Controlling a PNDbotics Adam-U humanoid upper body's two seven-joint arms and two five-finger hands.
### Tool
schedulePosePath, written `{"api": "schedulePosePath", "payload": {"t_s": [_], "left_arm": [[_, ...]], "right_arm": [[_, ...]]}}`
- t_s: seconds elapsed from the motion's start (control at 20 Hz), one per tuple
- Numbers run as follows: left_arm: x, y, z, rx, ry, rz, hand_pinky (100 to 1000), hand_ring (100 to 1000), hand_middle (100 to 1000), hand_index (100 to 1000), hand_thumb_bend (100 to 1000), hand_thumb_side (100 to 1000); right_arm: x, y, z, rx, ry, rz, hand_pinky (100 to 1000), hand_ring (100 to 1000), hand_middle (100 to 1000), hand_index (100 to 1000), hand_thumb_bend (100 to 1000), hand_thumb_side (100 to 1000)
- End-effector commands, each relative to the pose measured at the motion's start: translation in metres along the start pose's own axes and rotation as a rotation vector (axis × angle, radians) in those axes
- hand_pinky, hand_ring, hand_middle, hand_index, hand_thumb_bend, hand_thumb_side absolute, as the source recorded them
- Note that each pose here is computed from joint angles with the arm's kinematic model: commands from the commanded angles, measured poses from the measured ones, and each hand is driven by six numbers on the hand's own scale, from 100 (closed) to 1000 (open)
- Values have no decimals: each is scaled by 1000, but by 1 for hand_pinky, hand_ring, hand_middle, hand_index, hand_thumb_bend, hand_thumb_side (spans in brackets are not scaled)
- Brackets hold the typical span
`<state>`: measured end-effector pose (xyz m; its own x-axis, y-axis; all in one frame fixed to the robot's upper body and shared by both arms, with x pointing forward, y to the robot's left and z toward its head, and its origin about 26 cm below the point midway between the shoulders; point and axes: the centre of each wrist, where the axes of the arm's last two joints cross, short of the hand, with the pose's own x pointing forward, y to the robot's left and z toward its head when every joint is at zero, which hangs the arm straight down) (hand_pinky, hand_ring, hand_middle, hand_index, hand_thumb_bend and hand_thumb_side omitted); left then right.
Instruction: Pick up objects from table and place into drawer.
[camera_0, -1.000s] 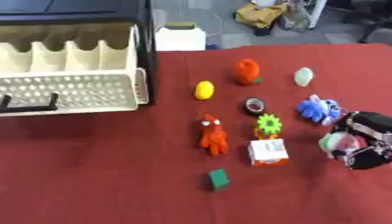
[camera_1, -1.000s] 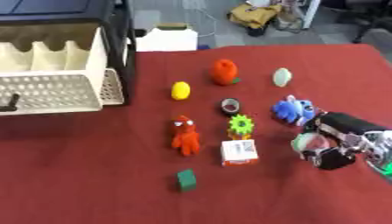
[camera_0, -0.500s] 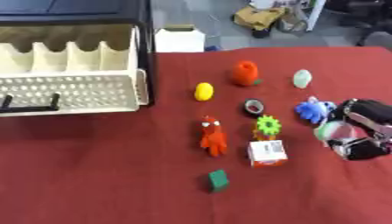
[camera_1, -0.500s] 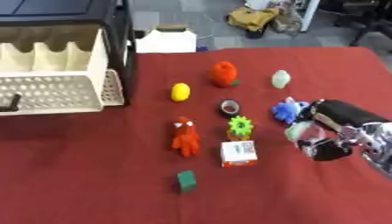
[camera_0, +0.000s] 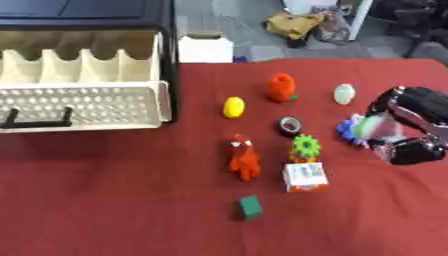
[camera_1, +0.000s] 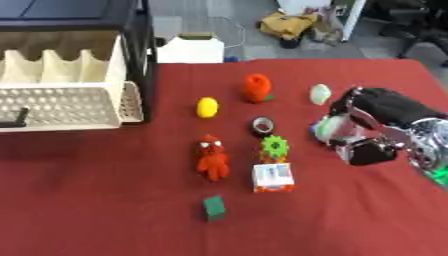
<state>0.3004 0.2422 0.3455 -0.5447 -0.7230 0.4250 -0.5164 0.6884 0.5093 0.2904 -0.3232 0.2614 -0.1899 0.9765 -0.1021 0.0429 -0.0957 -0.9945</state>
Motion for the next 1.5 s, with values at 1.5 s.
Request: {"api": "schedulePosePath", "payload": {"t_s": [1.5], "left_arm": [[8, 3, -3, -18, -44, -3, 100, 100, 100, 752, 323, 1000]], "right_arm": [[81, -143, -64, -350, -213, -12, 144, 450, 453, 426, 100, 100]]}}
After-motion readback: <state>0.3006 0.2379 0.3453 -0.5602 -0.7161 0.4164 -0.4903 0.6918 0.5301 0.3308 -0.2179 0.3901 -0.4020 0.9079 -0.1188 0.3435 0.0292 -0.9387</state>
